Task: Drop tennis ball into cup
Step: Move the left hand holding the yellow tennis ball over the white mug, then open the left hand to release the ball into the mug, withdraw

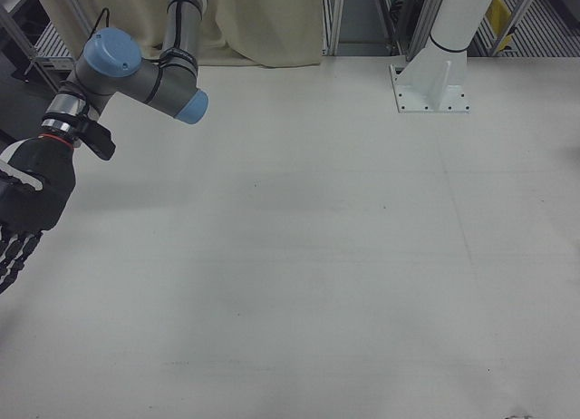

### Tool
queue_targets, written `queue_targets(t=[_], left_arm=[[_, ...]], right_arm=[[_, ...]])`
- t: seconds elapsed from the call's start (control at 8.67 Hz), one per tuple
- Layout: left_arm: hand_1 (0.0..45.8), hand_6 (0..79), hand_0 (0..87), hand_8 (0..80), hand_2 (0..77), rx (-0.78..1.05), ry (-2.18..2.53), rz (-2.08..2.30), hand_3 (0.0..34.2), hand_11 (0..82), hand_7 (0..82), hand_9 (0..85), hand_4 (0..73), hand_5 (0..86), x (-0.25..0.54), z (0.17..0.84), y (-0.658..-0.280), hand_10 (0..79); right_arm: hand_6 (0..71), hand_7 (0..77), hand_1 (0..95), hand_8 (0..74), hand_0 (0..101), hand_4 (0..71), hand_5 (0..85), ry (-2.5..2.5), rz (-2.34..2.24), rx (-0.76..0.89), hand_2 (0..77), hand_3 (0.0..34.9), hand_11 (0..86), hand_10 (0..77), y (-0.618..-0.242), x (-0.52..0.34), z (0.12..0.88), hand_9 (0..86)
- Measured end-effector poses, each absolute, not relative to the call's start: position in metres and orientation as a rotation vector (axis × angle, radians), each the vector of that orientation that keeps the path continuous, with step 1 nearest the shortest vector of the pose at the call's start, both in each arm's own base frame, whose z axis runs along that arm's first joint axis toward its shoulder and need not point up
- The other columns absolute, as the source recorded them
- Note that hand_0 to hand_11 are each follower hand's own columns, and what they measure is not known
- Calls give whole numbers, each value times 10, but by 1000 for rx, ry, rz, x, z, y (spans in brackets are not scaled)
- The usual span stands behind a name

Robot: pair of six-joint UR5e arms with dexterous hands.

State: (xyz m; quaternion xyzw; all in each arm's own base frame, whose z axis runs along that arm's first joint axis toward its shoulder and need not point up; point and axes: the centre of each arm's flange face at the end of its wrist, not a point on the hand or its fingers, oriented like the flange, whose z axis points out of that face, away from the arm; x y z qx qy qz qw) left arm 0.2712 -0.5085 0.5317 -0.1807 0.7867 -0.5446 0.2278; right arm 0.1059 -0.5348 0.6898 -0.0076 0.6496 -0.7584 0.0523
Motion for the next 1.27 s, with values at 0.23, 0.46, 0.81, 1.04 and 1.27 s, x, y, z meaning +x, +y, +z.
queue_targets(t=[0.23,0.46,0.81,1.04,1.27], left_arm=[[136,660,661,289,584,-528,2155,-1482,0,420,387,420,273,229,289,536,-505,267],[131,660,596,213,551,-540,2155,-1472,0,360,387,158,218,191,295,537,-505,229],[185,616,577,196,480,-551,2164,-1463,0,327,376,191,196,169,295,532,-505,218],[158,447,575,191,518,-555,2171,-1458,0,322,267,191,174,169,297,526,-509,207],[175,436,577,191,491,-553,2169,-1460,0,316,235,180,174,169,300,521,-513,196]], right_arm=[[0,5,5,0,0,0,0,1976,-2306,-23,5,0,5,0,-535,106,690,0],[0,0,5,0,0,0,0,1976,-2306,-23,5,0,5,0,-535,106,690,0],[0,5,5,0,0,0,0,1976,-2306,-23,5,0,5,0,-535,106,690,0],[0,5,5,0,0,0,0,1976,-2306,-23,5,0,5,0,-535,106,690,0],[0,5,5,0,0,0,0,1977,-2306,-22,5,0,5,0,-535,106,690,0]])
